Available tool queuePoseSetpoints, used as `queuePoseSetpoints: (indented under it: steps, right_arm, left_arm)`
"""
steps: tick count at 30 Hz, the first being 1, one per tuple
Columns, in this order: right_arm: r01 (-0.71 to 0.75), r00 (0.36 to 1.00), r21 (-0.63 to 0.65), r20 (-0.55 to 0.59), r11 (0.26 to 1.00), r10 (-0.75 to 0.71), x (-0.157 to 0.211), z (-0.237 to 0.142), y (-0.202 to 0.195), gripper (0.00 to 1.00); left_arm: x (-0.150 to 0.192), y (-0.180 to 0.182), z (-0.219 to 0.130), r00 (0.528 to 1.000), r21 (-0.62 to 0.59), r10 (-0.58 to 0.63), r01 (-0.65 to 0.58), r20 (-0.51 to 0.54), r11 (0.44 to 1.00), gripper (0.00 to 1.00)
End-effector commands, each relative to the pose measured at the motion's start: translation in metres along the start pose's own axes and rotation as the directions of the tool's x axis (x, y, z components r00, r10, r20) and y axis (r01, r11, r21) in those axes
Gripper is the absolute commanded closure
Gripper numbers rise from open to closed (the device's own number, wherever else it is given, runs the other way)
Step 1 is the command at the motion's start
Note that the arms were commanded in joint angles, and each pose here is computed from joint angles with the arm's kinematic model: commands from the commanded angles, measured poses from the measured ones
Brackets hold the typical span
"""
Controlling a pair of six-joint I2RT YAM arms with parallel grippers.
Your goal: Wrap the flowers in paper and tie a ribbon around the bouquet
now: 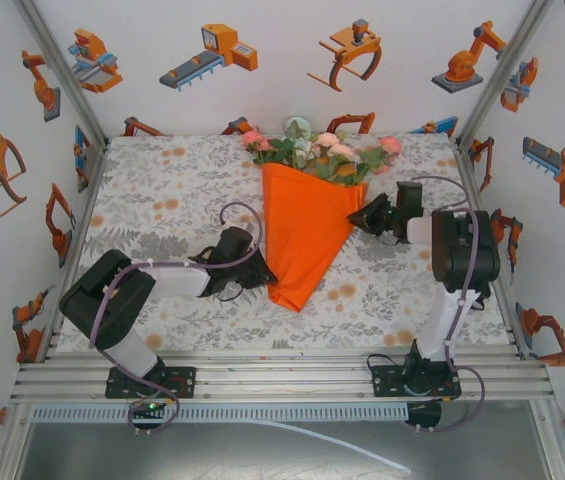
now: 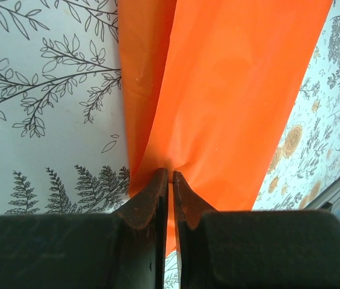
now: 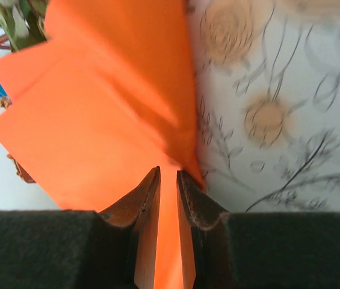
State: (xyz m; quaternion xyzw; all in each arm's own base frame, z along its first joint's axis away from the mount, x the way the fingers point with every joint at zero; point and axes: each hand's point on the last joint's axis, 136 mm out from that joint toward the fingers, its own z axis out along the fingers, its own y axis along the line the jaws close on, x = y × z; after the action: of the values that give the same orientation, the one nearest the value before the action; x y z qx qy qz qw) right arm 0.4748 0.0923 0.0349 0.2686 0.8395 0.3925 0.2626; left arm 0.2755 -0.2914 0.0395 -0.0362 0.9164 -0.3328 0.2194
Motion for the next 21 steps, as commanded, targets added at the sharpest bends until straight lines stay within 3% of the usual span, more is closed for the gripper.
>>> queuePoseSetpoints:
  steps: [1, 15, 21]
  right_arm:
    - [-0.025, 0.999, 0.059, 0.029, 0.998, 0.023, -0.023, 0.003, -0.017, 0.77]
    - [-0.033, 0.998, 0.108, 0.056, 0.994, 0.027, -0.091, 0.023, -0.022, 0.76]
    - [0.039, 0.995, 0.051, 0.088, 0.998, -0.043, -0.109, -0.010, 0.034, 0.73]
  left_arm:
    - [0.017, 0.029, -0.004, 0.999, -0.095, 0.017, -0.021, -0.050, 0.995, 0.85]
    - [0.015, 0.031, -0.007, 0.999, -0.102, 0.017, -0.021, -0.040, 0.995, 0.85]
    - [0.007, 0.016, -0.015, 0.998, -0.076, 0.041, -0.044, -0.040, 0.996, 0.79]
